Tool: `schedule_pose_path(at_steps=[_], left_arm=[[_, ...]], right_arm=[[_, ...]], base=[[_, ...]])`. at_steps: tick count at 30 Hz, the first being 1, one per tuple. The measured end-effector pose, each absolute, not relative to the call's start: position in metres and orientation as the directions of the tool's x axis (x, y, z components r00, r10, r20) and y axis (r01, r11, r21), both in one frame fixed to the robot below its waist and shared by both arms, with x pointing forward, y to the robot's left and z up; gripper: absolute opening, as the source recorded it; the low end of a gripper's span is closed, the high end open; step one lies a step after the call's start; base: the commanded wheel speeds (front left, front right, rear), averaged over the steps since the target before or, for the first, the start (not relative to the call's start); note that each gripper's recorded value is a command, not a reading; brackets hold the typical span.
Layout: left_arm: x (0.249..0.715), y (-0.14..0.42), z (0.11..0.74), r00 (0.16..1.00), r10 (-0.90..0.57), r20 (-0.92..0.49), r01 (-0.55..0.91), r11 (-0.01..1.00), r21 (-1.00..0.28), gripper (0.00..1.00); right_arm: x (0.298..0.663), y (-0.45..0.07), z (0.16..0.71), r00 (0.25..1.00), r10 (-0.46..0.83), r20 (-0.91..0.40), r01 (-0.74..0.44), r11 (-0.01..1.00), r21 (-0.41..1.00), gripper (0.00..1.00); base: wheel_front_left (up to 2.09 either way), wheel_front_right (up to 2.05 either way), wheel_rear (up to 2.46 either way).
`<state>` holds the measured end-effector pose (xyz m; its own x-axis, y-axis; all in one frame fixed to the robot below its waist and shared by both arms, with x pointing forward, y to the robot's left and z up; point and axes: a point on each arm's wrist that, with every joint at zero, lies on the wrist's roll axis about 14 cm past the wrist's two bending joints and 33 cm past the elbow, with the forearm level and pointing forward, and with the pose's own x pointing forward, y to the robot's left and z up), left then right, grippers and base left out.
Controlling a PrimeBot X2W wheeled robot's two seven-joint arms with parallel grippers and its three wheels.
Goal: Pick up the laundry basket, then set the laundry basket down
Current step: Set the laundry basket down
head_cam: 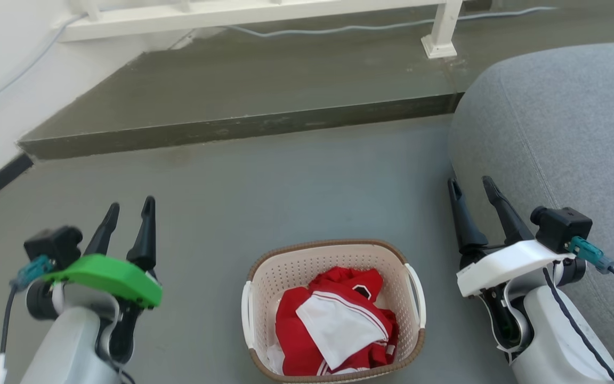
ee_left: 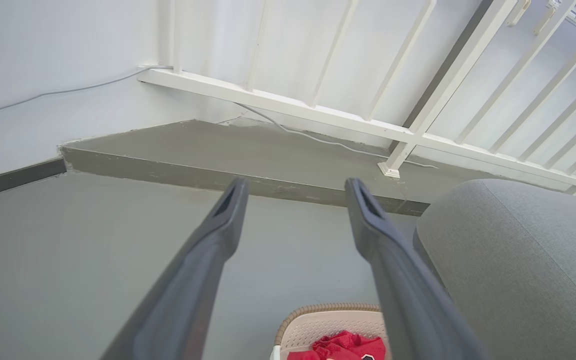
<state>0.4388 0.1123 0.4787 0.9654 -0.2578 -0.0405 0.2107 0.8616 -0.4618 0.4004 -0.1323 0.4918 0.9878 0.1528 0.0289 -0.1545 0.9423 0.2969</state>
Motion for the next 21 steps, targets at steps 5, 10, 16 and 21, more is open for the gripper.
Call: schedule_pose_path(at_steps=[5,10,16,21], left_arm=[[0.422,0.132,0.484,0.978,-0.210,-0.012,0.184,0.881,-0.437,1.00],[0.408,0.138,0.483,0.983,-0.182,-0.003,0.162,0.881,-0.445,1.00],[0.400,0.135,0.488,0.984,-0.178,0.019,0.168,0.887,-0.431,1.00],[0.396,0.133,0.488,0.984,-0.176,0.026,0.170,0.890,-0.422,1.00]], right_arm=[[0.397,-0.131,0.497,0.986,0.159,0.046,-0.165,0.939,0.301,1.00],[0.395,-0.136,0.503,0.988,0.143,0.063,-0.155,0.941,0.302,1.00],[0.394,-0.139,0.507,0.988,0.135,0.076,-0.152,0.941,0.302,1.00],[0.392,-0.140,0.503,0.989,0.132,0.065,-0.145,0.942,0.303,1.00]], base=[[0.00,0.00,0.00],[0.00,0.00,0.00],[0.00,0.00,0.00],[0.00,0.00,0.00]])
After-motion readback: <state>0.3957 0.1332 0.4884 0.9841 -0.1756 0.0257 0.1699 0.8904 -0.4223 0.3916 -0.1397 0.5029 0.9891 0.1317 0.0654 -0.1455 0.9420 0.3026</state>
